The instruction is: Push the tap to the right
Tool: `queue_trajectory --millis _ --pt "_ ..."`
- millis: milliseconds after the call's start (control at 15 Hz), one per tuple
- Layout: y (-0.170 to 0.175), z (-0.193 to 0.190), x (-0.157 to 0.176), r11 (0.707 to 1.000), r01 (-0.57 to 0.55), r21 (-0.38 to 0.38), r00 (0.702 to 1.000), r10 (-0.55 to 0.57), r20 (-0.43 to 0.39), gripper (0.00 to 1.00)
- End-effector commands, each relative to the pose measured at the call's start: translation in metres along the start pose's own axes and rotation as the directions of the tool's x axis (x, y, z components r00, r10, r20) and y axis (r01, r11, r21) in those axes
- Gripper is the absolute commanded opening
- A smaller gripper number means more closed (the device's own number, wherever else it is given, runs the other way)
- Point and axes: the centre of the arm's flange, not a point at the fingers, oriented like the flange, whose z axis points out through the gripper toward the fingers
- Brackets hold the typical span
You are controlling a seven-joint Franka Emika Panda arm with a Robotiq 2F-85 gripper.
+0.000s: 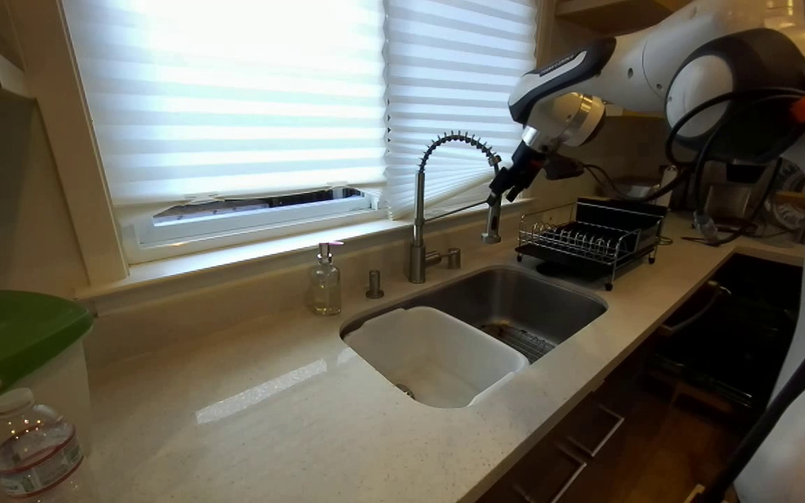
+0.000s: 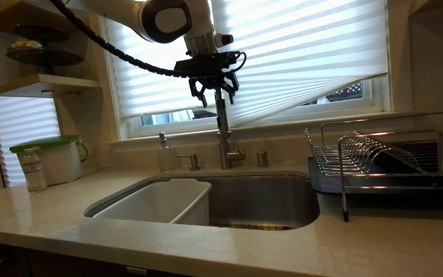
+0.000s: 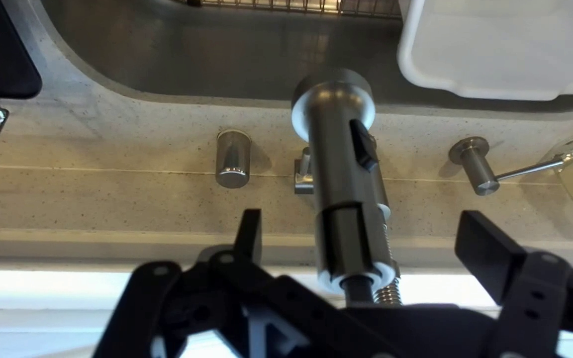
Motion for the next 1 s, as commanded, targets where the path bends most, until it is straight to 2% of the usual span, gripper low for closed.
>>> queue_trajectory --millis 0,600,933 --pt "0.022 0.014 0.009 1.000 0.008 0.024 0.999 -0.007 -0.043 1.00" --pt "0.054 0.021 0.017 1.000 0.002 -0.019 0.998 -0.003 -0.060 1.00" --pt "0.066 0.033 0.023 0.999 0.024 -0.035 0.994 -0.027 -0.108 1.00"
